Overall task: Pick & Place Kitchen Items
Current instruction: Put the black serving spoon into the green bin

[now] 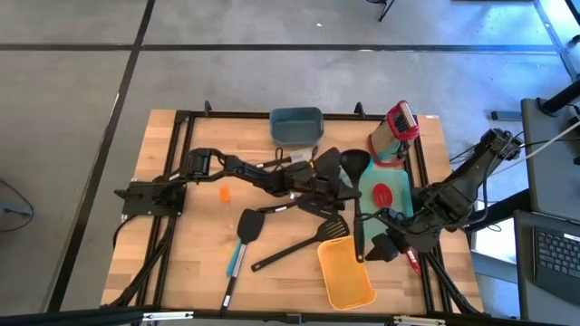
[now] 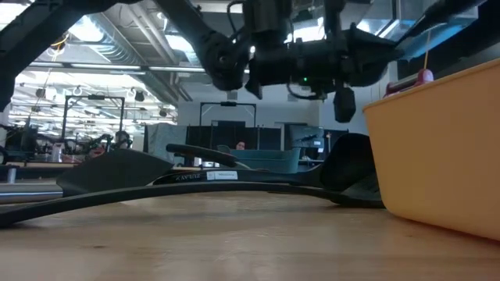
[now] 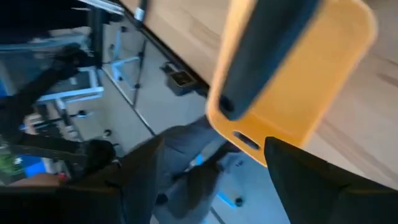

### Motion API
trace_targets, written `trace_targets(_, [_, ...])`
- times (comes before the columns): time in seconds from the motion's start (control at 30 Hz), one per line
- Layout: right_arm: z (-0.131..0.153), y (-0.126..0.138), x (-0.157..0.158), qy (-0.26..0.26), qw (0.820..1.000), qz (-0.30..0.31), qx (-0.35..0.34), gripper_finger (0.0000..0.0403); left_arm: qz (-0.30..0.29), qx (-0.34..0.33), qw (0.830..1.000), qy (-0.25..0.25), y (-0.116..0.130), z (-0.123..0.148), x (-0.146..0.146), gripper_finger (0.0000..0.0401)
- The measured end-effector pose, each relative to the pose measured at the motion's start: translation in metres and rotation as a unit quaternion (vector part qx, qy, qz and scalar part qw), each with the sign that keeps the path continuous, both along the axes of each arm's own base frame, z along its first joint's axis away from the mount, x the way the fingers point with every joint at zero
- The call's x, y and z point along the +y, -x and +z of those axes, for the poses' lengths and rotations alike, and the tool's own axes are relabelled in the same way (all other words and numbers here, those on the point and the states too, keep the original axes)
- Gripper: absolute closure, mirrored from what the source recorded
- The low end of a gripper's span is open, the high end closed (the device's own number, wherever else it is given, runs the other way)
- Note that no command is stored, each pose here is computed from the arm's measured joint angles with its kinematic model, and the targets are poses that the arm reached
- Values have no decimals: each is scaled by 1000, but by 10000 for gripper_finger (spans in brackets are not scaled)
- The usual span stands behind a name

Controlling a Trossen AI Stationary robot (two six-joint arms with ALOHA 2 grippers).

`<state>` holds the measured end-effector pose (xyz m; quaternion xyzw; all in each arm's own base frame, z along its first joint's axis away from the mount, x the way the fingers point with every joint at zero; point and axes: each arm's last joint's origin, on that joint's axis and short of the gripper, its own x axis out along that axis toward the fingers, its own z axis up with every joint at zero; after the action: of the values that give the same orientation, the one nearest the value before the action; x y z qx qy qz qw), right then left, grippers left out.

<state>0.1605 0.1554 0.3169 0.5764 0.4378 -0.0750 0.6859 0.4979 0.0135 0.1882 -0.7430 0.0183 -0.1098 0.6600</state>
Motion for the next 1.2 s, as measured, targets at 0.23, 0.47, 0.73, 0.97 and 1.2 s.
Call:
trace_targets(0.23, [-2,0,-3,38,999,-20,-13,126,-7,7,1000,4,-3,3,-8,391])
trace_targets(0.47, [-9,6,-8,62,997,-8,35,126,-8,4,1000,5,-3,4,-12,391])
trace_targets(0.73, [-24,-11,-8,83,992,-58,75,126,38,20,999,13,-4,1,-13,391])
trace_targets(0.97, [-43,-28,-6,75,985,-51,146,126,48,48,998,11,-4,-5,-13,391])
trace_targets(1.2, [-48,-35,-17,90,978,-75,173,126,56,60,997,8,-4,-7,-13,391])
